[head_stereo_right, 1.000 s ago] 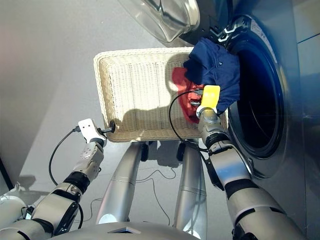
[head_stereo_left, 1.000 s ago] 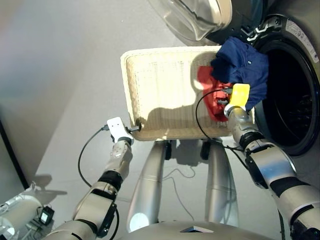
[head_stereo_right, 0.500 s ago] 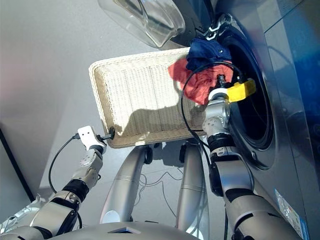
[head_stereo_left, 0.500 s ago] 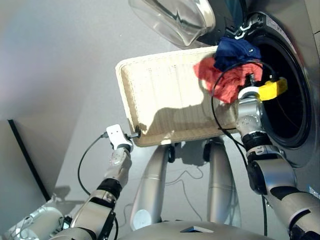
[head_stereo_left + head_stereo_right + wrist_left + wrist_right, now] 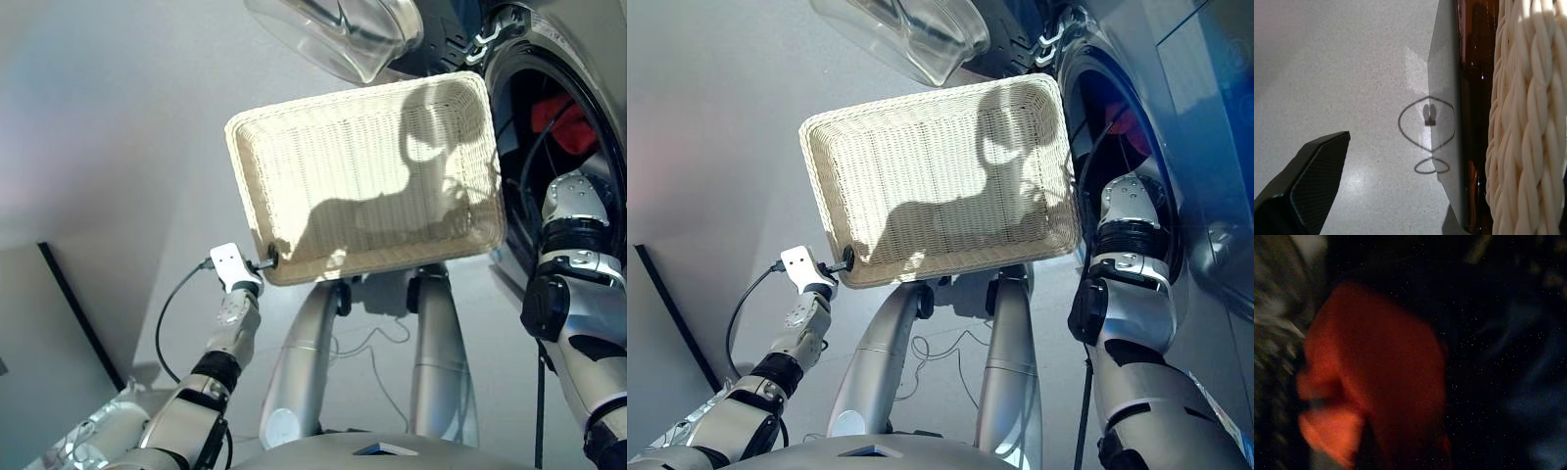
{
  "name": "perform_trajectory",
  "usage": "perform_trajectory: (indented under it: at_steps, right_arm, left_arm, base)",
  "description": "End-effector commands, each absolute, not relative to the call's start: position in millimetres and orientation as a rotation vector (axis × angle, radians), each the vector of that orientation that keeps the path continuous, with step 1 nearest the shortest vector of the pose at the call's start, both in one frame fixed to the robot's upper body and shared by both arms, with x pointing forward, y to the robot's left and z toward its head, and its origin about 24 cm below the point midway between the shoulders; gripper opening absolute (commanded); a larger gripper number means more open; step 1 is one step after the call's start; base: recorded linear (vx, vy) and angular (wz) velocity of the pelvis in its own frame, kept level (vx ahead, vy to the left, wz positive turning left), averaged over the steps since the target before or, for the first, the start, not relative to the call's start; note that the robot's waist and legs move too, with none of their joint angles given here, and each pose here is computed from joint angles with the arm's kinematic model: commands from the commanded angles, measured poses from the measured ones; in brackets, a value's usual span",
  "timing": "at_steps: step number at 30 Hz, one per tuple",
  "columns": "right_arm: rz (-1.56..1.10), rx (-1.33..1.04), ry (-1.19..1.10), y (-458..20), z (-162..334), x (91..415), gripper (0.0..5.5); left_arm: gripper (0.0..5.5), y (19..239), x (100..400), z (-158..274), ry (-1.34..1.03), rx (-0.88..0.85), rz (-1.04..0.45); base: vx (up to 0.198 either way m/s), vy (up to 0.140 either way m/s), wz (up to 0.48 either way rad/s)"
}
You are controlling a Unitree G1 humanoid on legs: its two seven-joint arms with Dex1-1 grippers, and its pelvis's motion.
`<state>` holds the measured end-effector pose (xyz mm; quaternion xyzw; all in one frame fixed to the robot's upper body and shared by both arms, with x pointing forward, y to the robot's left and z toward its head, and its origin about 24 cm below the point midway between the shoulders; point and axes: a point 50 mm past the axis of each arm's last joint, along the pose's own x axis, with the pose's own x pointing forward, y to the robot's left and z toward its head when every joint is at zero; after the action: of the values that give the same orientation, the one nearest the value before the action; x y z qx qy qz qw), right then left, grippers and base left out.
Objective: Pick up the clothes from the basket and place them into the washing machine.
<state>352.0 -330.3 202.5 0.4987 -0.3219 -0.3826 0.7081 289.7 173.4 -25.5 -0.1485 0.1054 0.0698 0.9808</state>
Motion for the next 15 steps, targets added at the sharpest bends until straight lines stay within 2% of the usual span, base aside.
perform_trajectory:
  at_steps: [1,8,15]
  right_arm:
    - [-0.673,0.885,-0.616,-311.4,191.1,362.9,5.50]
    - [-0.456,0.730,-0.374,-261.7,139.5,374.2,5.50]
    - [-0.317,0.476,-0.079,-236.3,69.5,359.5,5.50]
  left_arm:
    - [5.50,198.8,272.7,-31.0,0.184,-0.255,0.223]
    - [5.50,201.5,270.4,-31.3,0.186,-0.275,0.210]
    - [5.50,206.1,259.1,-51.0,0.279,-0.279,0.225]
  base:
    - [0.000,0.000,0.000]
    - [0.000,0.000,0.000]
    - [0.000,0.000,0.000]
